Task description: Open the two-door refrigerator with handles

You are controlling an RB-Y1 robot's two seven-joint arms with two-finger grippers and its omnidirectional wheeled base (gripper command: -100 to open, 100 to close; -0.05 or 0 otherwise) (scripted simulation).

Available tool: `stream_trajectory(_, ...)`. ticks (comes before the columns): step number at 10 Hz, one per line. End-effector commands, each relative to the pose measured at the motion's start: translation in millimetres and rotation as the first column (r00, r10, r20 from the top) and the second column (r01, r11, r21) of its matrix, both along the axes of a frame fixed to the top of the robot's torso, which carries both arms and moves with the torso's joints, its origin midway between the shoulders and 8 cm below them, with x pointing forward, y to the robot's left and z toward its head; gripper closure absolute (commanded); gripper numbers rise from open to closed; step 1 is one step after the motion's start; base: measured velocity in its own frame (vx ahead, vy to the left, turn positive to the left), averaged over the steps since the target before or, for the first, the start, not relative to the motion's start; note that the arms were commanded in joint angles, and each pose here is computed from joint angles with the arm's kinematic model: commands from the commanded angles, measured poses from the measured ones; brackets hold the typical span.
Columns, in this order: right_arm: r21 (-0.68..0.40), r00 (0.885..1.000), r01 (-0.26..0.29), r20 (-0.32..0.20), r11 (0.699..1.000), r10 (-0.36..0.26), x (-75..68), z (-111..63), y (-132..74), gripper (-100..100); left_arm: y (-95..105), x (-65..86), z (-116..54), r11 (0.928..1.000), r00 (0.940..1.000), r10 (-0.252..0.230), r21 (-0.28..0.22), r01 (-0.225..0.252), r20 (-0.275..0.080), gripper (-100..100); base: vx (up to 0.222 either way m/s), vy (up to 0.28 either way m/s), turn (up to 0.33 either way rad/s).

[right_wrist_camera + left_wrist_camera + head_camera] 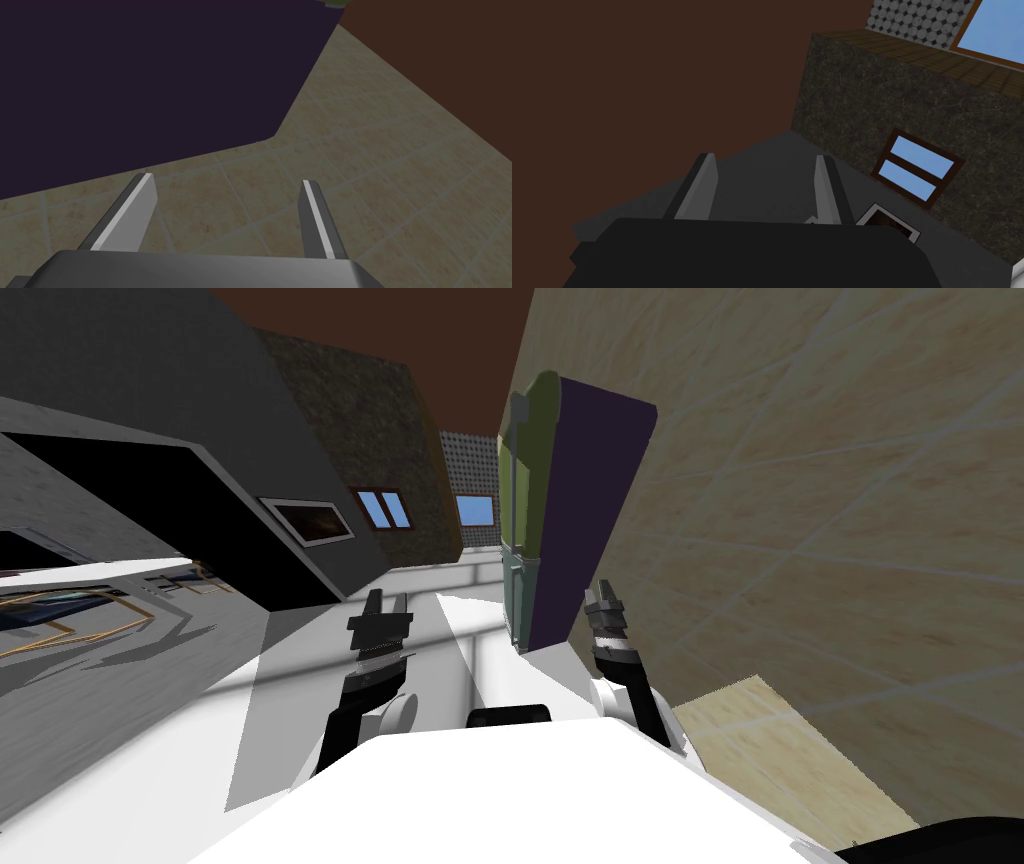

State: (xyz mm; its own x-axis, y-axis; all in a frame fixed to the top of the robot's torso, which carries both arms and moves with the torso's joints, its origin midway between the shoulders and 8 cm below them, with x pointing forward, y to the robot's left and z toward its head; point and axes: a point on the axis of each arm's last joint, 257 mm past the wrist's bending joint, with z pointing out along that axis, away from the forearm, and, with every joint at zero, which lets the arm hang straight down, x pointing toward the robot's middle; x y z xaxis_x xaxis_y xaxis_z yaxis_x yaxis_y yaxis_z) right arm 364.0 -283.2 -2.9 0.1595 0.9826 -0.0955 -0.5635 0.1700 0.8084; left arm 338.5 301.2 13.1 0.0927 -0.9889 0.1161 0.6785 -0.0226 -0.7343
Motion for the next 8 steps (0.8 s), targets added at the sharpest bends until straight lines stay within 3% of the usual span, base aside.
stream_trajectory(1,0.0,1.0,0.0,0.0,1.0,0.0,0.0,0.0,0.0,0,0.0,0.0,0.0,1.0,1.0,0.0,0.0,0.0,0.0,0,0.0,0.0,0.0)
stream_trajectory(4,0.0,1.0,0.0,0.0,1.0,0.0,0.0,0.1,0.0,0,0.0,0.0,0.0,1.0,1.0,0.0,0.0,0.0,0.0,0,0.0,0.0,0.0)
stream_trajectory(5,-0.044,1.0,0.0,-0.012,0.999,0.0,0.0,-1.0,0.5,-100,0.0,0.0,0.1,1.0,1.0,0.0,0.0,0.0,0.0,0,0.018,0.007,0.016)
stream_trajectory(8,-0.168,0.999,0.022,-0.045,0.985,-0.029,-0.8,-4.5,-3.0,-100,0.0,0.1,-0.2,1.0,1.0,0.0,0.0,0.0,-0.001,0,0.032,0.015,0.032)
